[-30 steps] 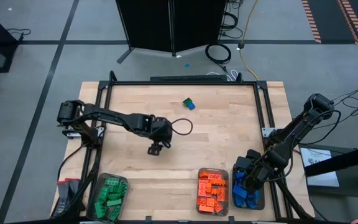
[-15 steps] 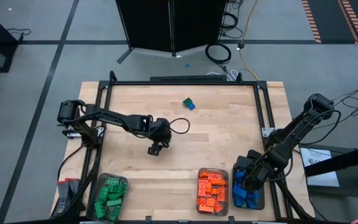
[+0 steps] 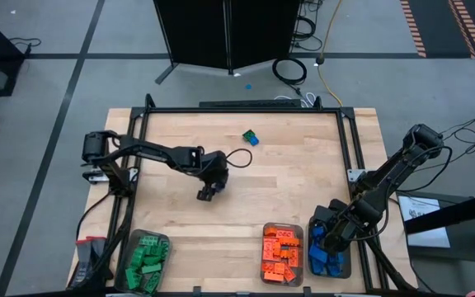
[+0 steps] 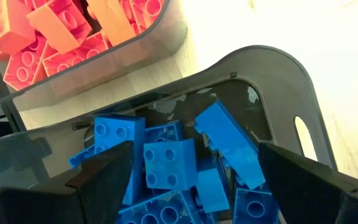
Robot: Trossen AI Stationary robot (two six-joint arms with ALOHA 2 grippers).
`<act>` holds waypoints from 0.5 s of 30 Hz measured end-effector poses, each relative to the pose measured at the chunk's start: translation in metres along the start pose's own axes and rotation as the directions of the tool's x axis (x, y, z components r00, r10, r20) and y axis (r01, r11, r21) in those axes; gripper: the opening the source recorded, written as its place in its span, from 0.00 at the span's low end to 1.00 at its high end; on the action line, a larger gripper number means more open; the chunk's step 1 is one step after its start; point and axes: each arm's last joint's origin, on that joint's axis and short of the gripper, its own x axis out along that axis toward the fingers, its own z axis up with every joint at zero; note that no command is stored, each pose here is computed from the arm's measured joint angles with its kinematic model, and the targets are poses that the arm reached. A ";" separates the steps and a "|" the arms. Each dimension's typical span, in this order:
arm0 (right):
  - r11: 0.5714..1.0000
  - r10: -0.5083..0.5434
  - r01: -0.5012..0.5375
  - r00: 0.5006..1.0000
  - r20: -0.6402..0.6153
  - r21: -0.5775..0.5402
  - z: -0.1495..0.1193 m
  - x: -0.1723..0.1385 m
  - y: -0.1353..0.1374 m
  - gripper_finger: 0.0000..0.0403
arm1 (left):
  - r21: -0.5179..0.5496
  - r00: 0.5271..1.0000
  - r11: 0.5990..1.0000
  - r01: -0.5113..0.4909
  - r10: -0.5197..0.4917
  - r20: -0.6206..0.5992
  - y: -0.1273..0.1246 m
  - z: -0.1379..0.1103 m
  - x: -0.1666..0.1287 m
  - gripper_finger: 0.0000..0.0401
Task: Sort blocks
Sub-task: Put the blue game piece into the right black bin
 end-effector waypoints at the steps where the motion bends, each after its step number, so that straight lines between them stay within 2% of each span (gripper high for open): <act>1: 1.000 0.000 0.000 1.000 0.000 0.001 0.000 0.000 0.000 0.84 | -0.003 1.000 1.000 0.007 -0.007 -0.009 0.000 -0.001 0.003 0.73; 8: 1.000 -0.001 0.001 1.000 0.000 0.001 0.000 0.000 0.000 0.84 | -0.014 0.997 0.997 0.074 -0.074 -0.036 -0.001 -0.006 0.017 0.71; 15: 1.000 -0.011 0.011 1.000 -0.003 0.000 0.000 0.000 -0.001 0.84 | -0.018 0.998 0.999 0.051 -0.052 -0.041 0.000 -0.005 0.018 0.55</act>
